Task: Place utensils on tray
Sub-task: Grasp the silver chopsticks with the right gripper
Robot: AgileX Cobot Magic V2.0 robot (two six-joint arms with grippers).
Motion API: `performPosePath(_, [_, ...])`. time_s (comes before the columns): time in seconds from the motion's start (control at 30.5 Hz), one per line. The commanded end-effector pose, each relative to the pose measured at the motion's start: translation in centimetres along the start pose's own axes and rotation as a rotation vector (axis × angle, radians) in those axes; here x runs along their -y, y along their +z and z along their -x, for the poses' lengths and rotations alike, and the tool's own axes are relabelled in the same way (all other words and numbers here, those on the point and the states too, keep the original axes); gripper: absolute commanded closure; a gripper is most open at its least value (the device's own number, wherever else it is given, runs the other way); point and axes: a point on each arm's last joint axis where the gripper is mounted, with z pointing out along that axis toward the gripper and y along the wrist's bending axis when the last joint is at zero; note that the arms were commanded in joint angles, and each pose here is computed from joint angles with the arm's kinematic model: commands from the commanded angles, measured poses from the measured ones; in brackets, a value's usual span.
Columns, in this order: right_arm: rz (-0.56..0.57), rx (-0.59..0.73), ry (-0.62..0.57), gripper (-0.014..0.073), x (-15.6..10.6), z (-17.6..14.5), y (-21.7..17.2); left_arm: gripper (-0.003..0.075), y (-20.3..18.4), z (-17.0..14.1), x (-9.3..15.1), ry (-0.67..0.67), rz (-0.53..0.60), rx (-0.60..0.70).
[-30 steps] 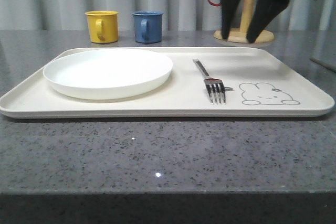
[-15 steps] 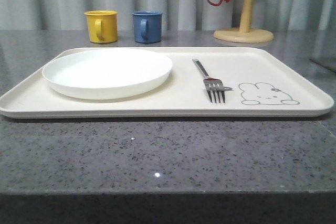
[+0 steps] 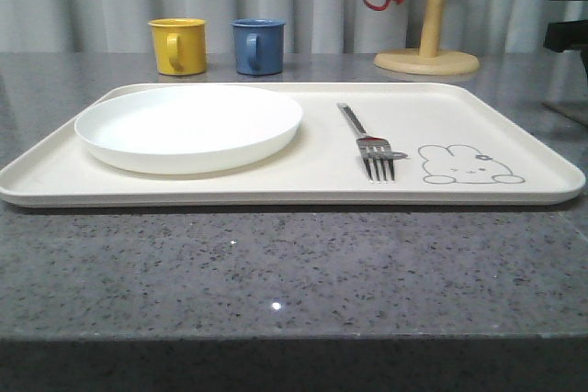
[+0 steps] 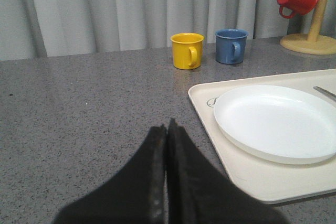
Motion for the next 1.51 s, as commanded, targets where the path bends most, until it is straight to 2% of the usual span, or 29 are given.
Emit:
performPosePath(0.0, [0.000, 0.073, -0.008, 0.0359, 0.1, 0.2, -1.9, 0.0738, -0.2, 1.6, -0.2, -0.023, 0.014, 0.099])
performPosePath(0.23, [0.001, 0.070, -0.008, 0.0445, 0.1, 0.1, -1.9, 0.0738, -0.2, 1.6, -0.2, -0.023, 0.014, 0.099])
performPosePath(0.43, [0.001, 0.066, -0.008, 0.0612, 0.1, 0.1, -1.9, 0.0738, -0.2, 1.6, -0.2, -0.023, 0.014, 0.099])
performPosePath(0.59, [-0.007, 0.081, -0.013, 0.0619, 0.1, -0.1, -2.7, 0.0738, -0.2, 1.6, -0.2, -0.023, 0.014, 0.099])
performPosePath(0.76, [-0.007, 0.165, -0.011, 0.0619, 0.0, -1.0, -5.8, 0.0738, -0.2, 1.6, -0.2, -0.023, 0.014, 0.099])
performPosePath(0.99, [0.018, 0.247, 0.090, 0.0619, -0.7, -3.2, -9.9, 0.0738, -0.2, 1.6, -0.2, -0.023, 0.014, 0.099])
performPosePath(1.15, [0.062, 0.216, 0.060, 0.0619, -3.0, -3.8, -10.6, 0.0738, -0.2, 1.6, -0.2, -0.023, 0.014, 0.099])
performPosePath(1.48, [0.146, 0.187, -0.026, 0.0619, -10.5, -3.6, -8.5, 0.0738, -0.2, 1.6, -0.2, -0.023, 0.014, 0.099])
